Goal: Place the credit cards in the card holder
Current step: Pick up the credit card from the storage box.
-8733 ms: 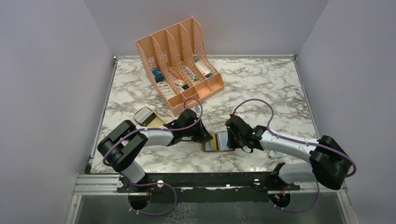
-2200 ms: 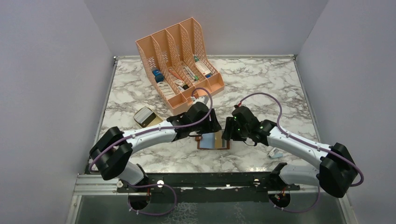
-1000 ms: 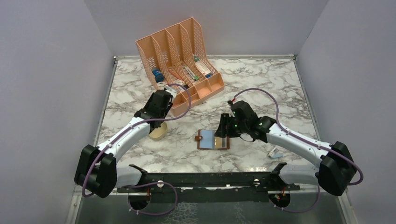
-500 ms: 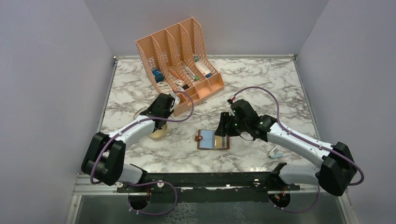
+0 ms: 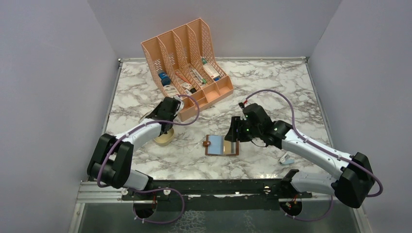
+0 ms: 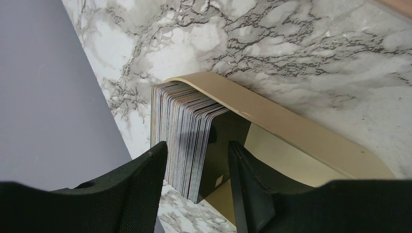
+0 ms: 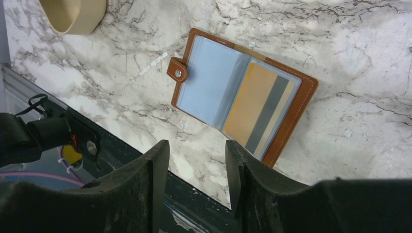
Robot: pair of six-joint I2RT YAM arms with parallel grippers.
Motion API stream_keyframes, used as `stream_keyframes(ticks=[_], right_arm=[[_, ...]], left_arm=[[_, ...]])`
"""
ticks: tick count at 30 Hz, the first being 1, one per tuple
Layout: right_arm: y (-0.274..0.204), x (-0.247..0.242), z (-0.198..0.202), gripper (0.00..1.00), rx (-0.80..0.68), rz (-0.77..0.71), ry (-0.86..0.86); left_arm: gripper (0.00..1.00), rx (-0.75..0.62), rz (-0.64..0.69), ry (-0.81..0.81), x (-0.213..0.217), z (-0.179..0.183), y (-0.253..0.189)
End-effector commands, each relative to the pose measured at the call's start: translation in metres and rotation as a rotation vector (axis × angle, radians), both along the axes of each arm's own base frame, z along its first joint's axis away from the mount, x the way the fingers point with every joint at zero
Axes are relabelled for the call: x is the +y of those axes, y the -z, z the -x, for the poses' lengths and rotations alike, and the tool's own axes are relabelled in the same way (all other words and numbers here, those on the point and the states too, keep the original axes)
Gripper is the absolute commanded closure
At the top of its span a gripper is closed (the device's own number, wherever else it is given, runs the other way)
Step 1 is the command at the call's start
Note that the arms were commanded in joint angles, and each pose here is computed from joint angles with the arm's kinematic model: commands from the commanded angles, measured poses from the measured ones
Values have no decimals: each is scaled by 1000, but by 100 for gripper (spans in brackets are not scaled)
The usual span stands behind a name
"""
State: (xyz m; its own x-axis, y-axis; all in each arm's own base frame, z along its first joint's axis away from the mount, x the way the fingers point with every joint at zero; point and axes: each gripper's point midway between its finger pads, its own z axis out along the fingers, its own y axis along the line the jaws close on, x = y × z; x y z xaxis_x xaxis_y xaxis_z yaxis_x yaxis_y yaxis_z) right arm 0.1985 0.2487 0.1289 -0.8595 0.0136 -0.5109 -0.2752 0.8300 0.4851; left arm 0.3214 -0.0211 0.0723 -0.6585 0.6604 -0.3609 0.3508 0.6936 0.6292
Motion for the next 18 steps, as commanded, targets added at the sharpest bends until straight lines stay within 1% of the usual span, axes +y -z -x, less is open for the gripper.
stream_keyframes(ticks=[1, 6, 10, 13, 18], right_arm=[[-2, -2, -1, 54, -25, 7, -6], [-1, -1, -1, 54, -26, 5, -10], [0, 0, 0, 54, -22, 1, -13], [3, -1, 1, 54, -20, 3, -9], [4, -1, 0, 54, -16, 6, -7]], left_arm=[[50, 0, -44, -24, 11, -2, 0], [52, 7, -50, -28, 12, -3, 0], [55, -14, -59, -37, 14, -5, -8], [56, -14, -45, -32, 11, -6, -10], [57, -13, -58, -35, 12, -8, -15]])
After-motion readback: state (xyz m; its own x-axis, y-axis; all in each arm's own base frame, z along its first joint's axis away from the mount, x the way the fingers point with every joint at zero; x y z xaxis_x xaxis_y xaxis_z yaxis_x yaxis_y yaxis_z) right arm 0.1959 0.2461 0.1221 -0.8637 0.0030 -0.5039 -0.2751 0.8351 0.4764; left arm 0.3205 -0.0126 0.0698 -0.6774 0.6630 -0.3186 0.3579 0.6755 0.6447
